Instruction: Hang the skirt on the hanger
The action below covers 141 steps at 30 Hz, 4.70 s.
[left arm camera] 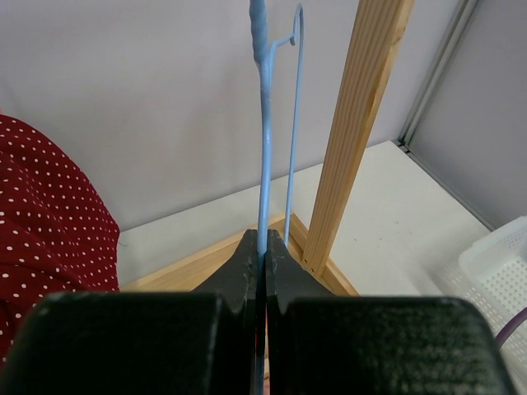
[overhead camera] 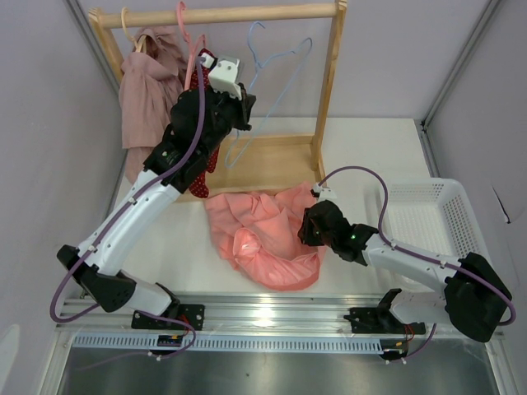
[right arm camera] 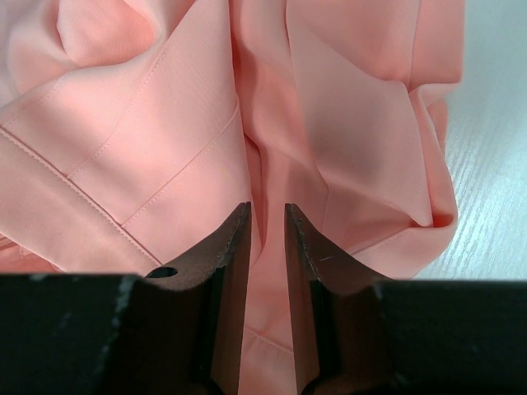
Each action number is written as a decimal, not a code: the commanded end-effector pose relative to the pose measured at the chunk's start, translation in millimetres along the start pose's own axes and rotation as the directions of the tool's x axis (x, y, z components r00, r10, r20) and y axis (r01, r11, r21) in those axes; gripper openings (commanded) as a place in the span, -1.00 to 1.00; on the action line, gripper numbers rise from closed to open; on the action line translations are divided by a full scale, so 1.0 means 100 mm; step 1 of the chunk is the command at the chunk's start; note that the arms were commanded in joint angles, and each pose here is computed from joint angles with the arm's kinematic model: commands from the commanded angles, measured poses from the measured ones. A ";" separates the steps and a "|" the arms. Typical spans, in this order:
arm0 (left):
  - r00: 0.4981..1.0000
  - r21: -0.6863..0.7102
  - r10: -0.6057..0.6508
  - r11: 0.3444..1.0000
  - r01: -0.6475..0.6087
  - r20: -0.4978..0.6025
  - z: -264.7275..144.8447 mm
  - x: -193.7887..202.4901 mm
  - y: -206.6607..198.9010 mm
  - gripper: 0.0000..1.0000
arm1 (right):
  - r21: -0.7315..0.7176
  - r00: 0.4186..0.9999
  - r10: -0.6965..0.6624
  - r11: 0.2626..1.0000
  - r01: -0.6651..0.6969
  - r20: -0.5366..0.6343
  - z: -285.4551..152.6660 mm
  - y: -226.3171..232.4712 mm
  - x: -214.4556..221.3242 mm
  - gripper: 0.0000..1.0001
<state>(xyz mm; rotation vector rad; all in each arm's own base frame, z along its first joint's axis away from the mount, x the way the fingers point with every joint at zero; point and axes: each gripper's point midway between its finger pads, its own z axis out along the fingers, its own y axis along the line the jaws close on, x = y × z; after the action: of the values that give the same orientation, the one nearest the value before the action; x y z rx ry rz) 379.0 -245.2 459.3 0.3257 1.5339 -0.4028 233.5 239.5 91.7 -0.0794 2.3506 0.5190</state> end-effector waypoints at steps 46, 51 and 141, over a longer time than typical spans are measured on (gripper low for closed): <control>0.833 0.381 0.012 0.893 0.240 -0.553 -2.64 1.66 -0.41 -1.00 | -0.043 0.997 -0.034 0.999 0.031 -0.068 -1.22 0.16 0.04 -0.59; 0.829 0.386 -0.001 0.885 0.261 -0.559 -2.70 1.51 -0.44 -1.00 | -0.059 0.984 -0.093 0.995 0.085 -0.149 -1.10 0.23 0.32 -0.59; 0.646 0.365 0.100 0.885 0.290 -0.757 -2.64 2.57 -0.77 -1.00 | 0.210 0.979 0.198 0.957 -0.203 0.045 -0.33 -0.31 0.62 -0.31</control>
<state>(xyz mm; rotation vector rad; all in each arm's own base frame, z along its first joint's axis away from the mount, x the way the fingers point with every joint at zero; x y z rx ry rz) 113.0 -208.8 196.0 0.8712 2.3139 -0.7734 162.2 200.2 47.1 0.2044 2.4546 0.3425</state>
